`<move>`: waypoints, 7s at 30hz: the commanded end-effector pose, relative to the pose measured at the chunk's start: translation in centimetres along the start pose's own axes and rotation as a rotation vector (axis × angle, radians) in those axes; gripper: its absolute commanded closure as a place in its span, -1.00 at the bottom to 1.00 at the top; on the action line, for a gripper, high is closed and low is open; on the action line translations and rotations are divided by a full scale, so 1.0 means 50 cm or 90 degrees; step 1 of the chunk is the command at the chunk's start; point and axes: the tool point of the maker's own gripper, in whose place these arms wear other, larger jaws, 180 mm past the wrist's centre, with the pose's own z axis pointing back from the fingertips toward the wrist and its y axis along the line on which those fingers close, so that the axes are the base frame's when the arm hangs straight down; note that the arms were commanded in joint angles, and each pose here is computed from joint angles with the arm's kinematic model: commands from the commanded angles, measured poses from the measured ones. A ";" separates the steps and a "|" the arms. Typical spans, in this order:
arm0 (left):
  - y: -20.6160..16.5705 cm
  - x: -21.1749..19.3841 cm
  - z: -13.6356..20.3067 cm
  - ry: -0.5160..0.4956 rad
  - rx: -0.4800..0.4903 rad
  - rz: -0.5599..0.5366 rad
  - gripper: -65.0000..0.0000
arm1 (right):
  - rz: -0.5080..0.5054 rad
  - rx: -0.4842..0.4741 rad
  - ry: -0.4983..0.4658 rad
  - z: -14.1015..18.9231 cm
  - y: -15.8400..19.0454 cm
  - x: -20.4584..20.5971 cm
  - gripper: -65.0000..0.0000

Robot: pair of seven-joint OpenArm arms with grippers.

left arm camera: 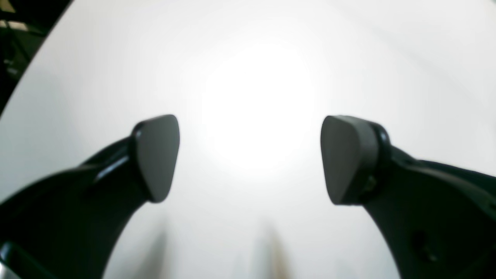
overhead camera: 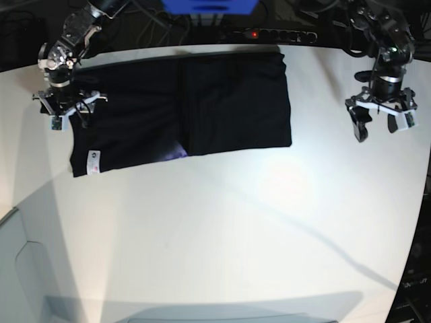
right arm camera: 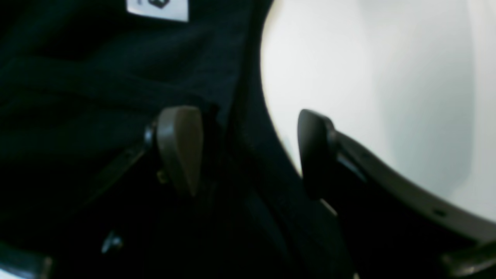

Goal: Fold the T-shirt properly
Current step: 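Open the left gripper and raise it off the shirt, then grasp the shirt end with the right gripper and fold toward the left gripper, then press the folded bundle with the right gripper and raise the left gripper, then hold the right gripper on the bundle's folded edge and adjust it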

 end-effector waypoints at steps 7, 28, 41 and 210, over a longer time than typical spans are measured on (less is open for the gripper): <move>0.022 -0.033 -0.004 0.022 0.009 0.014 -0.69 | 0.002 0.009 0.025 -0.009 0.005 -0.013 -0.21; 0.031 -0.075 -0.010 0.054 0.014 0.034 -0.69 | -0.010 0.036 0.074 -0.025 0.022 -0.073 0.92; -0.064 -0.167 -0.038 0.134 -0.071 0.042 -0.65 | 0.063 -0.044 -0.046 0.047 -0.034 0.081 1.00; 0.001 -0.054 0.024 0.050 0.057 -0.065 1.00 | 0.290 0.623 -0.182 0.328 0.646 0.076 1.00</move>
